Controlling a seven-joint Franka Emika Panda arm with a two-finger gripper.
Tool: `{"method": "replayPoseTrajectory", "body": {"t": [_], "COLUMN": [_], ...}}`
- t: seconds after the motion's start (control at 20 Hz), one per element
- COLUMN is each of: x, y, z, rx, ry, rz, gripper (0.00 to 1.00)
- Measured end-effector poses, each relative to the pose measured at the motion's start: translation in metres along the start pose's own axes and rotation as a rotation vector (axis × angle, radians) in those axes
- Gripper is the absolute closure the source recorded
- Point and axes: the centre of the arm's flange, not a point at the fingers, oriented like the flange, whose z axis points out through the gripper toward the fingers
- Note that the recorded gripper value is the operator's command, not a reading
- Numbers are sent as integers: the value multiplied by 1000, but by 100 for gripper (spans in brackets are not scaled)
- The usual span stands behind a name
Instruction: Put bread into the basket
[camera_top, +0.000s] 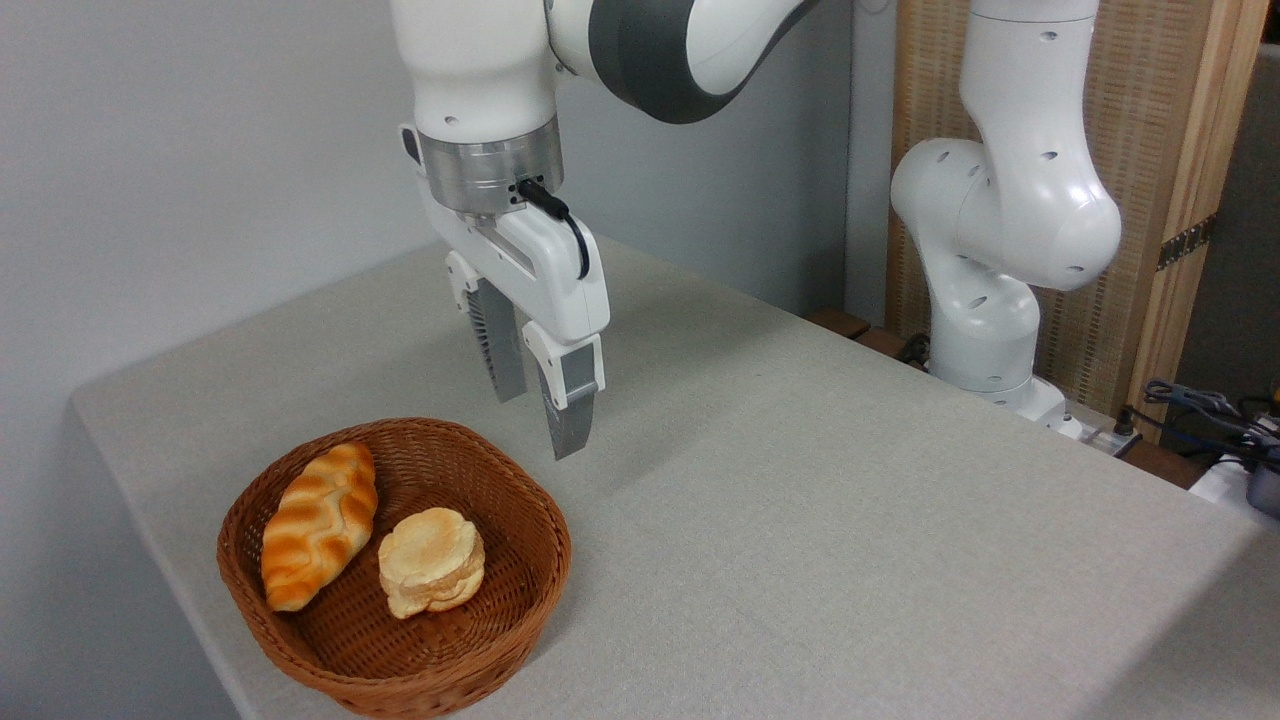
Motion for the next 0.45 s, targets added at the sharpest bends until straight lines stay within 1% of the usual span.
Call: {"method": "replayPoseTrajectory", "body": {"t": [0.05, 0.15, 0.3, 0.45], "x": [-1, -1, -1, -1], "y": [0, 1, 0, -1], "z": [0, 1, -1, -6], "rx": [-5, -8, -6, 1], "ry": [-4, -7, -5, 2], "rz": [15, 19, -32, -47], "gripper": [0, 0, 0, 0]}}
